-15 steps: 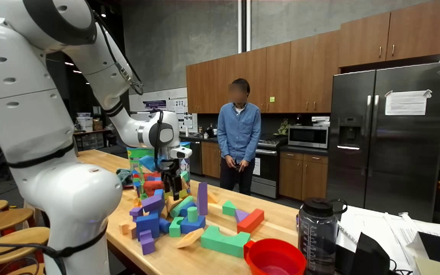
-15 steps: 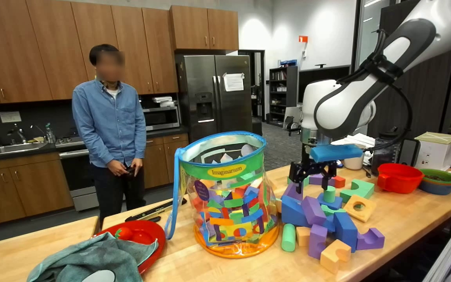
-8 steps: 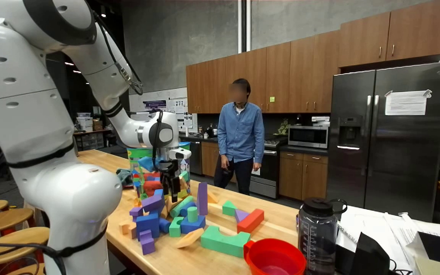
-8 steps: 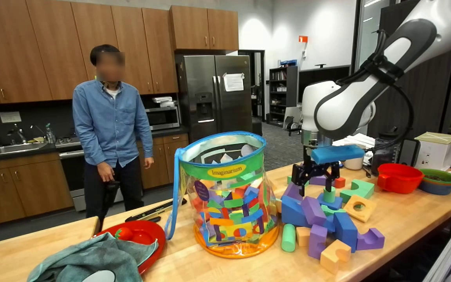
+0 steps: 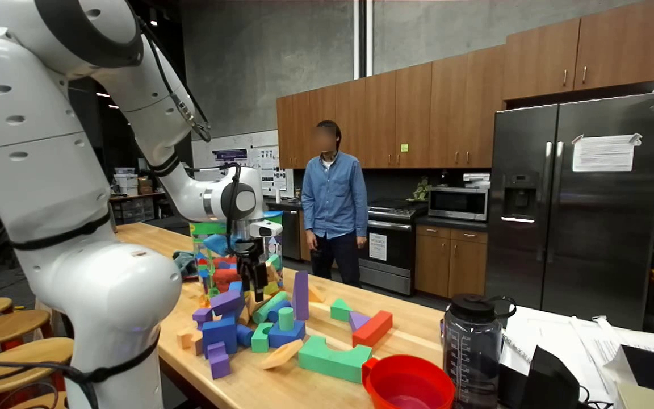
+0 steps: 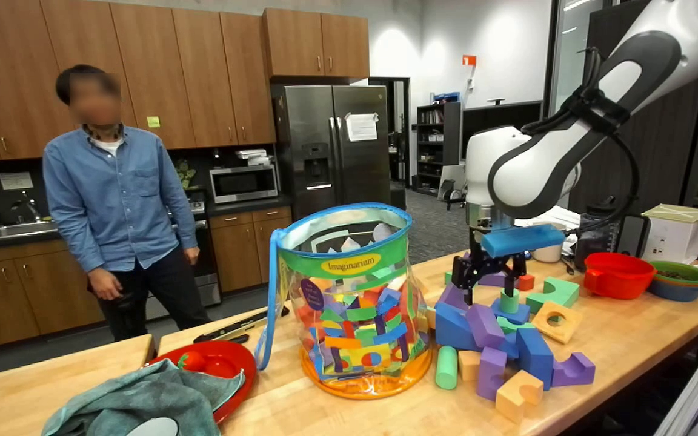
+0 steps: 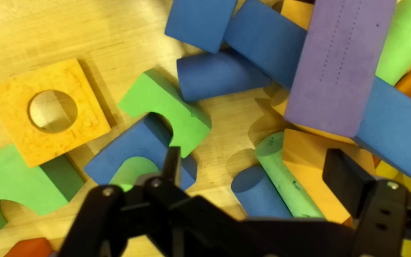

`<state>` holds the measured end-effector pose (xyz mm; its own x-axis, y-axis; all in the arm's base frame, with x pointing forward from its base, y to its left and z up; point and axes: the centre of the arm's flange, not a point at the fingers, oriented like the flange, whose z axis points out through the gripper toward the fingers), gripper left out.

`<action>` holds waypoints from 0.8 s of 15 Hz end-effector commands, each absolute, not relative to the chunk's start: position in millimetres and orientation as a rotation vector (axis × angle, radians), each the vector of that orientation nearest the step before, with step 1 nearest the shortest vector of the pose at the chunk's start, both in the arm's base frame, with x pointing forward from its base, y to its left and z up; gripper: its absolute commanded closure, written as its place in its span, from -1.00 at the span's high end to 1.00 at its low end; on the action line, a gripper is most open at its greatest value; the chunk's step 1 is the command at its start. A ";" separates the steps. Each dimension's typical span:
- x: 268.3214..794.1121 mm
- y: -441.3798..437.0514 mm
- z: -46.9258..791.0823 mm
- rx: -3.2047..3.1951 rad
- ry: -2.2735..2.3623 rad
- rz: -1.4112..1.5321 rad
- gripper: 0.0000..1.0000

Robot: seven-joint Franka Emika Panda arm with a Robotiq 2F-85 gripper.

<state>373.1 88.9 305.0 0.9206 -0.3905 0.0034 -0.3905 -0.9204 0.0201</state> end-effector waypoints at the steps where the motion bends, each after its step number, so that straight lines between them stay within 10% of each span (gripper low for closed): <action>1: 378.6 104.6 313.0 3.134 -0.526 0.136 1.00; 12: 381.9 122.6 328.3 3.215 -0.603 0.238 1.00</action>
<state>384.7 124.6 326.0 0.9263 -0.3536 0.1304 -0.3354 -0.9313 -0.1423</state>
